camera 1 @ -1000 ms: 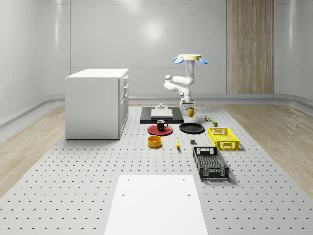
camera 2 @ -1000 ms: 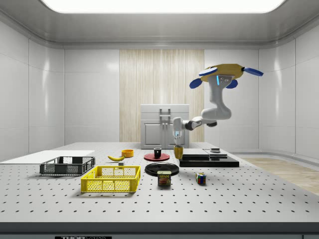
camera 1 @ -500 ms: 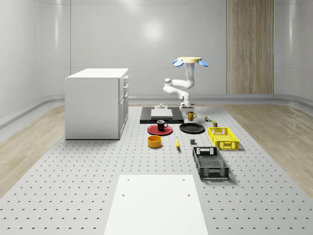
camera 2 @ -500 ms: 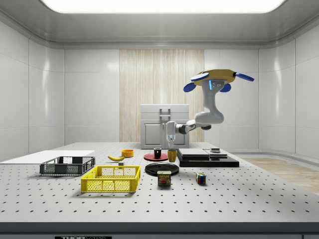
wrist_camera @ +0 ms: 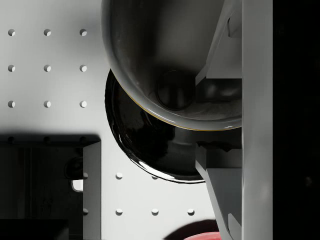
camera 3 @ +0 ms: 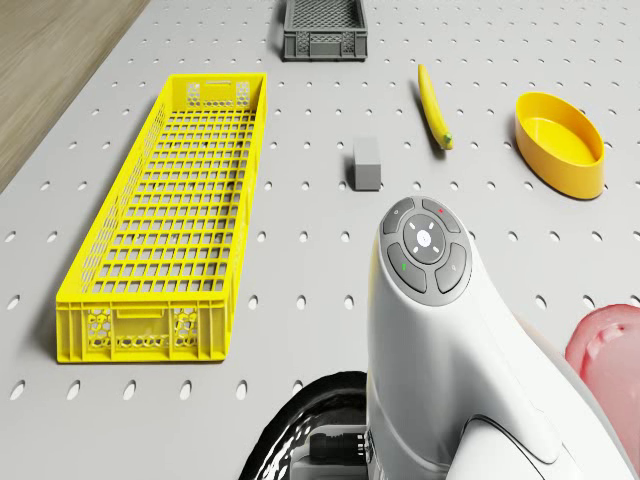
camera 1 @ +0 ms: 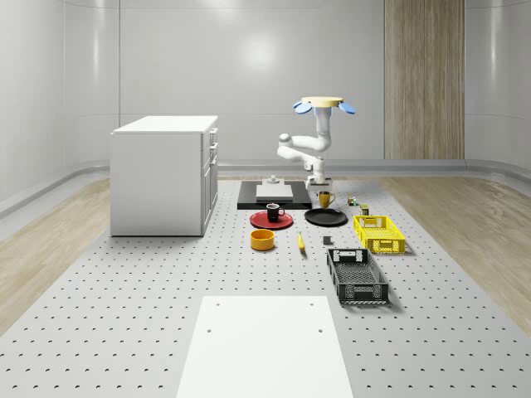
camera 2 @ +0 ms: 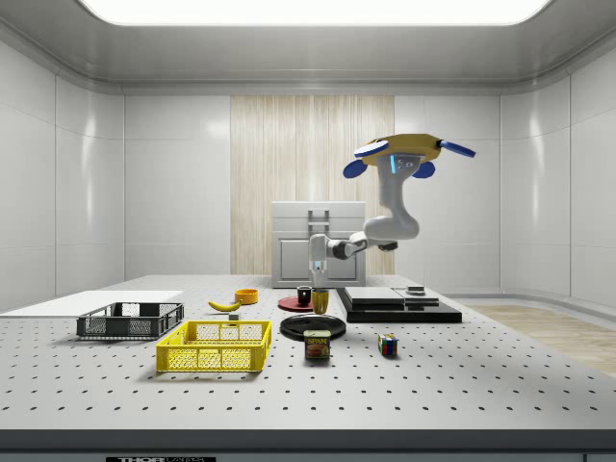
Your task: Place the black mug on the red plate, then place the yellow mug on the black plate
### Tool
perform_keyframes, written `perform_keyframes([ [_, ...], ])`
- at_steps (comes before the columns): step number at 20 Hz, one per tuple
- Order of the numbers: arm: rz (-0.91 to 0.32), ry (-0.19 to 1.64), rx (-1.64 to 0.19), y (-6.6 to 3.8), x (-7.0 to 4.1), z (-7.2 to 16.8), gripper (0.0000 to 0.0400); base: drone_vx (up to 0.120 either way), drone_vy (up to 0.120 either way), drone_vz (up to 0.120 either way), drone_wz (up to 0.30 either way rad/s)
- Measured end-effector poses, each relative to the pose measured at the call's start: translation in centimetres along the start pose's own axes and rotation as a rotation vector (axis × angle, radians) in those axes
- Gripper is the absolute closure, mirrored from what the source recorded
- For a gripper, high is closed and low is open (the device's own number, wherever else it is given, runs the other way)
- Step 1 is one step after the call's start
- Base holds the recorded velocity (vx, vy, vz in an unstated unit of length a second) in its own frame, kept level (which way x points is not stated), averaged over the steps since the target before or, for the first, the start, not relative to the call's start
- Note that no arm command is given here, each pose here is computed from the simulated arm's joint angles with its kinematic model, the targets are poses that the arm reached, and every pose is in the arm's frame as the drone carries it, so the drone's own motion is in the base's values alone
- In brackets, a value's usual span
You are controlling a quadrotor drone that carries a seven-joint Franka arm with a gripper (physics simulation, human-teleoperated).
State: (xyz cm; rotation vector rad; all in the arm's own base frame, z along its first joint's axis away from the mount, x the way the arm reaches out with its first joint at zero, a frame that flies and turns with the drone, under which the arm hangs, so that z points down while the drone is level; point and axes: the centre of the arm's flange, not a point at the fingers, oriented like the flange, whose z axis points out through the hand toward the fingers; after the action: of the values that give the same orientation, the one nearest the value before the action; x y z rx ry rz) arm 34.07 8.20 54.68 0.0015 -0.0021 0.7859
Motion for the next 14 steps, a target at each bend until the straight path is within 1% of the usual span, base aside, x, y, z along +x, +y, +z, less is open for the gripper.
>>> perform_keyframes([
  [5,0.000,0.000,0.000,0.0,0.0,1.0,0.0290,0.008,0.000,0.000,0.000],
  [14,0.000,0.000,0.000,0.0,0.0,4.7,0.0290,0.000,0.000,0.000,0.000],
])
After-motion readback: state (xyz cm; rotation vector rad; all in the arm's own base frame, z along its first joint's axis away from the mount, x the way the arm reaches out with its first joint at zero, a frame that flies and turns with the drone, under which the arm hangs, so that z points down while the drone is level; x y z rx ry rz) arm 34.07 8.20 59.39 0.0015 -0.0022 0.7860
